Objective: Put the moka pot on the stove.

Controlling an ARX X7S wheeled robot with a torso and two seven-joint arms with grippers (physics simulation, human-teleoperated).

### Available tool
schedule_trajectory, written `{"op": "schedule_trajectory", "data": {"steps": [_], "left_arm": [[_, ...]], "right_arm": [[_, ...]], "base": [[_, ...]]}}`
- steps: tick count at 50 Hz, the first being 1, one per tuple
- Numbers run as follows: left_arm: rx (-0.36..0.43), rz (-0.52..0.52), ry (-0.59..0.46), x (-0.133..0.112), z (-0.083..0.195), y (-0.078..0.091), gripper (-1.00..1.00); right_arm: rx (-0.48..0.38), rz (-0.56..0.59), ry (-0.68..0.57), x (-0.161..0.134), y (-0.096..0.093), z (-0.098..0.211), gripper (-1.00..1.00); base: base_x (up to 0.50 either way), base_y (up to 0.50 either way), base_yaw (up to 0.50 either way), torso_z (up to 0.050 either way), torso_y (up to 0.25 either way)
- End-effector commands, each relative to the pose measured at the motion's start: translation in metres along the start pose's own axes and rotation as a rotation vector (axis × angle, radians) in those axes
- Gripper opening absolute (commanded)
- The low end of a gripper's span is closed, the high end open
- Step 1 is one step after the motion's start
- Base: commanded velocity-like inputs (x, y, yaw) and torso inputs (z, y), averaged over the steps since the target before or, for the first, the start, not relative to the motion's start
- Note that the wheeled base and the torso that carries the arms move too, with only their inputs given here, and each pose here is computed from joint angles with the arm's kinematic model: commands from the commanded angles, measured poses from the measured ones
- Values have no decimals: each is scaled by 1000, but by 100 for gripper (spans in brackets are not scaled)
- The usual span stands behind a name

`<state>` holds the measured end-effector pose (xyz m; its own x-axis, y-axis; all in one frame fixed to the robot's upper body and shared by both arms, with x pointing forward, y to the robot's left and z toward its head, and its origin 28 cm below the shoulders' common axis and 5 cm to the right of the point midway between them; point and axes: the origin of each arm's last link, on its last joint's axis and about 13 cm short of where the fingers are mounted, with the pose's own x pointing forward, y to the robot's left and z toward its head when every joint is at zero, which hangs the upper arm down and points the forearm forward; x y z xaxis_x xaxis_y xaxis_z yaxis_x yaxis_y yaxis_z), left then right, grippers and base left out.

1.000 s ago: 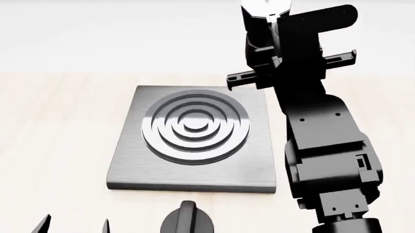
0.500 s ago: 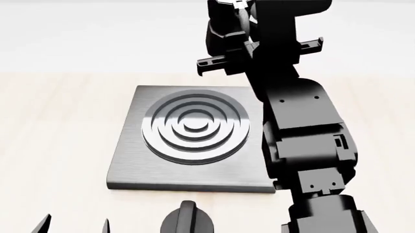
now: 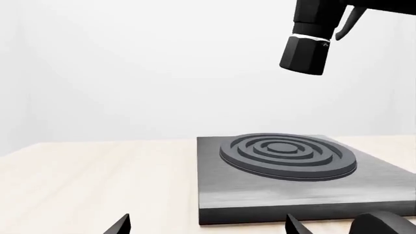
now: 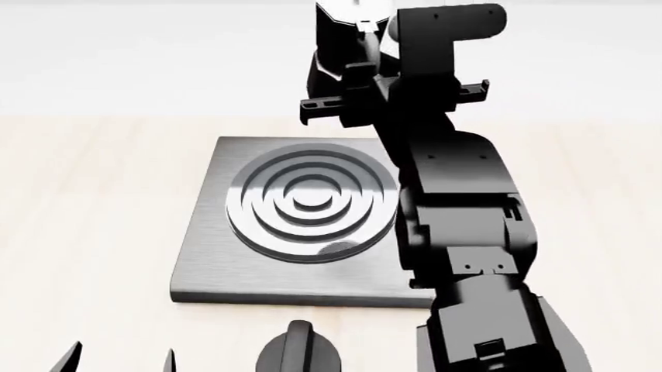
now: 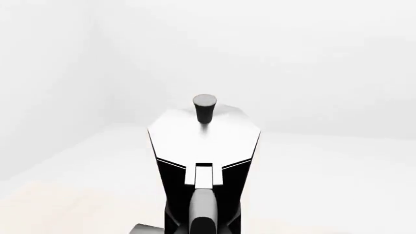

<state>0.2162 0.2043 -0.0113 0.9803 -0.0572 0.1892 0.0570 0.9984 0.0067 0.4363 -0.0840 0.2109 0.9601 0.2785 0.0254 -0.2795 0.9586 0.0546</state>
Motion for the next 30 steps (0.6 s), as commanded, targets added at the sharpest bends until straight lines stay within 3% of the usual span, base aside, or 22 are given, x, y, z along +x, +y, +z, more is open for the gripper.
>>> {"op": "schedule_trajectory", "data": {"steps": [1, 30], "left_arm": [[0, -1, -1, 0, 0, 0, 100], [1, -2, 1, 0, 0, 0, 100]], "right_arm": [[7, 14, 5, 2, 7, -2, -100], [-11, 59, 58, 2, 21, -17, -100]], "base": [[0, 0, 0, 0, 10], [0, 0, 0, 0, 1]]}}
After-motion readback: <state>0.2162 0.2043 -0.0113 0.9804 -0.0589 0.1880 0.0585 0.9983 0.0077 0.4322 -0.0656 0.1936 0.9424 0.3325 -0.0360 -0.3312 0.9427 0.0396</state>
